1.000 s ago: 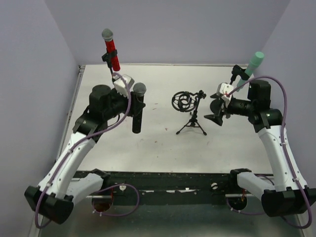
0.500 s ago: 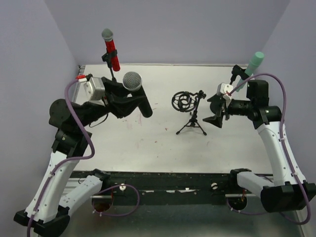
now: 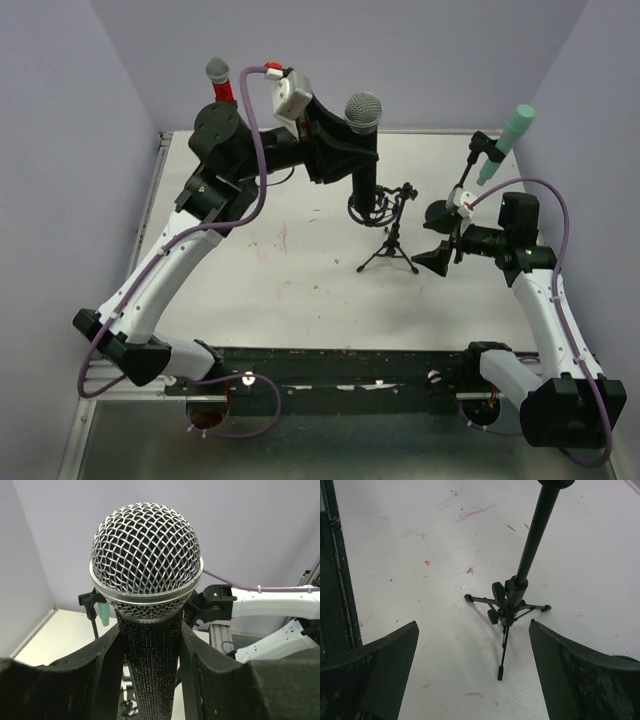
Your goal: Attach the microphones to the stand
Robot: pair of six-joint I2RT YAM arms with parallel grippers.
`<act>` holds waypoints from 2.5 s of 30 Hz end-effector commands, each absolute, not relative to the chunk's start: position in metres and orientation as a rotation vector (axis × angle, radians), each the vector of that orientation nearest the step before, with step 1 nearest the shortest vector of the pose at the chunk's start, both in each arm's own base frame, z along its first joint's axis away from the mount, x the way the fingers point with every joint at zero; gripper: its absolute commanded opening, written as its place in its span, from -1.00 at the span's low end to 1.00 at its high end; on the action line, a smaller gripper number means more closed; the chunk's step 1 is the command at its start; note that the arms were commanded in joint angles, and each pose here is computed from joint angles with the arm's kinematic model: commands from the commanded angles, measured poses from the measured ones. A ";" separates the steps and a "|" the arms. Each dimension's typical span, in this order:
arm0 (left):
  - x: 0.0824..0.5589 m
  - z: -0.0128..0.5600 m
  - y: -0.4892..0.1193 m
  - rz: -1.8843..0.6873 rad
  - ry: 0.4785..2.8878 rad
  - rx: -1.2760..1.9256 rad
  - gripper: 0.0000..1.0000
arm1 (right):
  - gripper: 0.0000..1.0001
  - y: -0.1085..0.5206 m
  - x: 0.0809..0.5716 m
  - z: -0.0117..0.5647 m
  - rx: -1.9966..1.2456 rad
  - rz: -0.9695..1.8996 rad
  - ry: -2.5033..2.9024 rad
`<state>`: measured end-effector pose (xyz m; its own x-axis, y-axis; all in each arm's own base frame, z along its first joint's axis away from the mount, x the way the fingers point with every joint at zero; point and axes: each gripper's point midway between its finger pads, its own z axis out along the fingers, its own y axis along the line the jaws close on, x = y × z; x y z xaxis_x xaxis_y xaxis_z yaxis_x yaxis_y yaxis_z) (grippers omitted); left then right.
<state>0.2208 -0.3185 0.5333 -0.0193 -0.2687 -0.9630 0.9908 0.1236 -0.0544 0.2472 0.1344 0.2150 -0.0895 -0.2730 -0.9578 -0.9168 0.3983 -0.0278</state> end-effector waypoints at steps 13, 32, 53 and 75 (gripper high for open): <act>0.271 0.514 -0.360 -1.165 1.206 0.907 -0.98 | 1.00 0.134 0.252 0.232 -1.067 0.731 1.549; 0.282 0.501 -0.375 -1.225 1.214 0.900 -0.98 | 1.00 0.133 0.252 0.232 -1.066 0.720 1.552; 0.279 0.471 -0.358 -1.166 1.125 0.806 -1.00 | 0.99 0.133 0.252 0.231 -1.066 0.715 1.552; 0.260 0.463 -0.339 -1.094 0.898 0.697 -1.00 | 0.99 0.134 0.251 0.230 -1.068 0.721 1.552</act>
